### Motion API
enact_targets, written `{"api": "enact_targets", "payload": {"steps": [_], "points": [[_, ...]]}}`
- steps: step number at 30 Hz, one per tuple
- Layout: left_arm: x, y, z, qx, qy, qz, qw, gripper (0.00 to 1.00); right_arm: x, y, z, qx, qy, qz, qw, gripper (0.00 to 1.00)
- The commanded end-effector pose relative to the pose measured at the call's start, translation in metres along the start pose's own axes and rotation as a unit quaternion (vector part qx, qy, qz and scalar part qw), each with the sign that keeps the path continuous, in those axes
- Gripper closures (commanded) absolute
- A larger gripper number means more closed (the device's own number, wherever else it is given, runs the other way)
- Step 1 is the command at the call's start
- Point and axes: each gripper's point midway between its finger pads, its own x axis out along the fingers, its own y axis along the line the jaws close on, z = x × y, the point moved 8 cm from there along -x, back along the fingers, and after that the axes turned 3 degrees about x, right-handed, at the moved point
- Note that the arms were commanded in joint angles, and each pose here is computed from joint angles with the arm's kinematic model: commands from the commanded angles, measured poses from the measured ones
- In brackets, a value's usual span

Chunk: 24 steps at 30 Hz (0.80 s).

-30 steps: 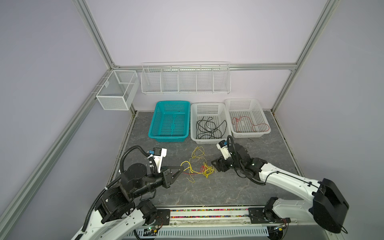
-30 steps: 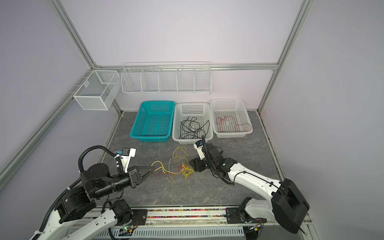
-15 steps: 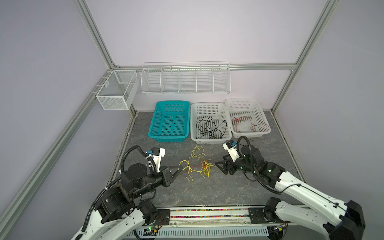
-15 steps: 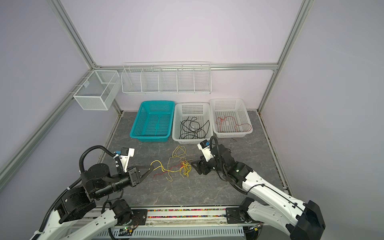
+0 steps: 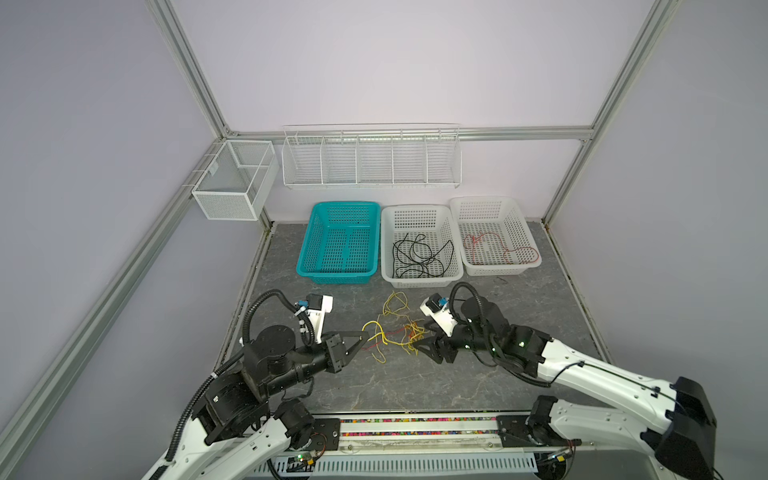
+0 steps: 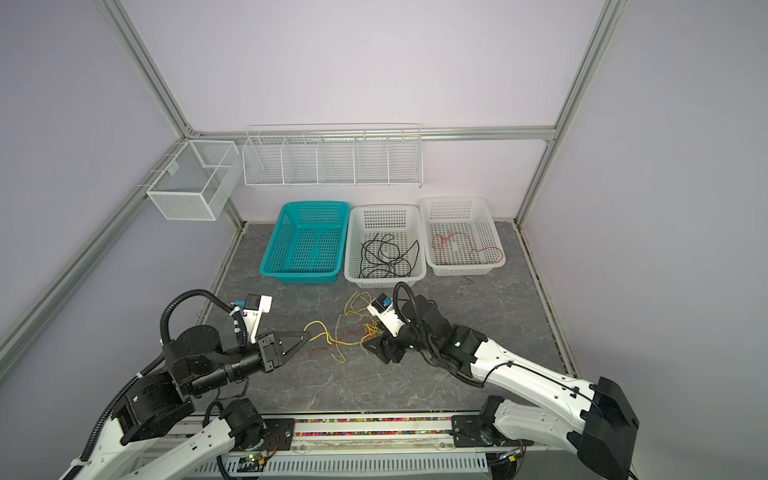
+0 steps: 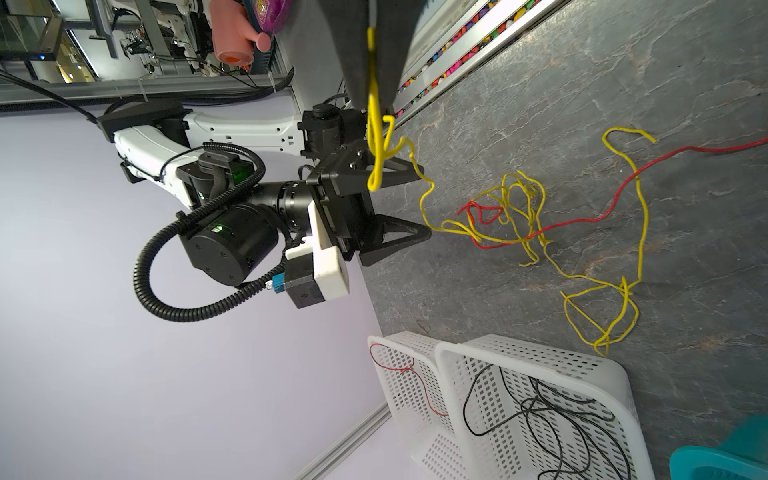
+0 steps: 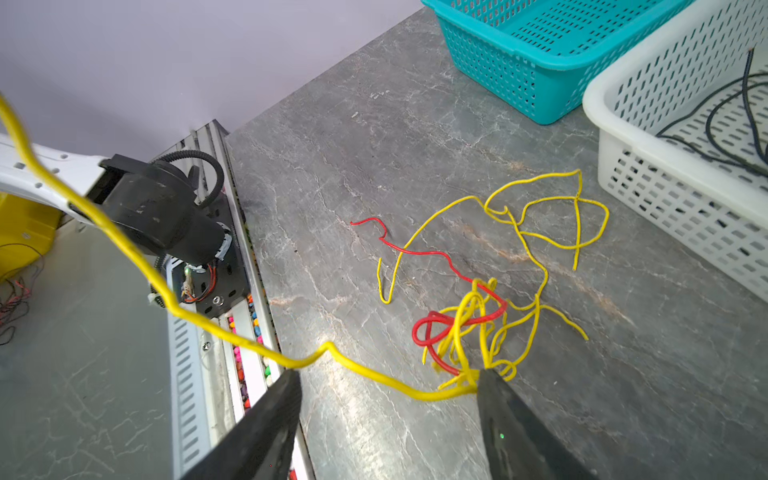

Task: Untangle the cables

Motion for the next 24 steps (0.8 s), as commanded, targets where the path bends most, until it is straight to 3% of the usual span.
{"api": "enact_targets", "payload": {"steps": [1,6,17,24], "points": [[0.003,-0.003,0.0,-0.007,0.007,-0.013,1.0,1.0,0.0,0.002,0.018,-0.041,-0.03,-0.017,0.999,0.38],[0.002,-0.004,0.0,-0.005,0.007,-0.012,1.0,1.0,0.004,0.008,0.018,-0.051,-0.028,0.002,0.998,0.59],[0.006,-0.007,0.005,0.0,0.007,-0.006,1.0,1.0,0.007,0.022,0.013,-0.08,-0.016,0.025,0.996,0.59],[-0.002,-0.006,0.006,0.018,0.015,0.032,0.999,1.0,-0.01,0.015,0.02,-0.061,-0.051,-0.029,0.996,0.51]]}}
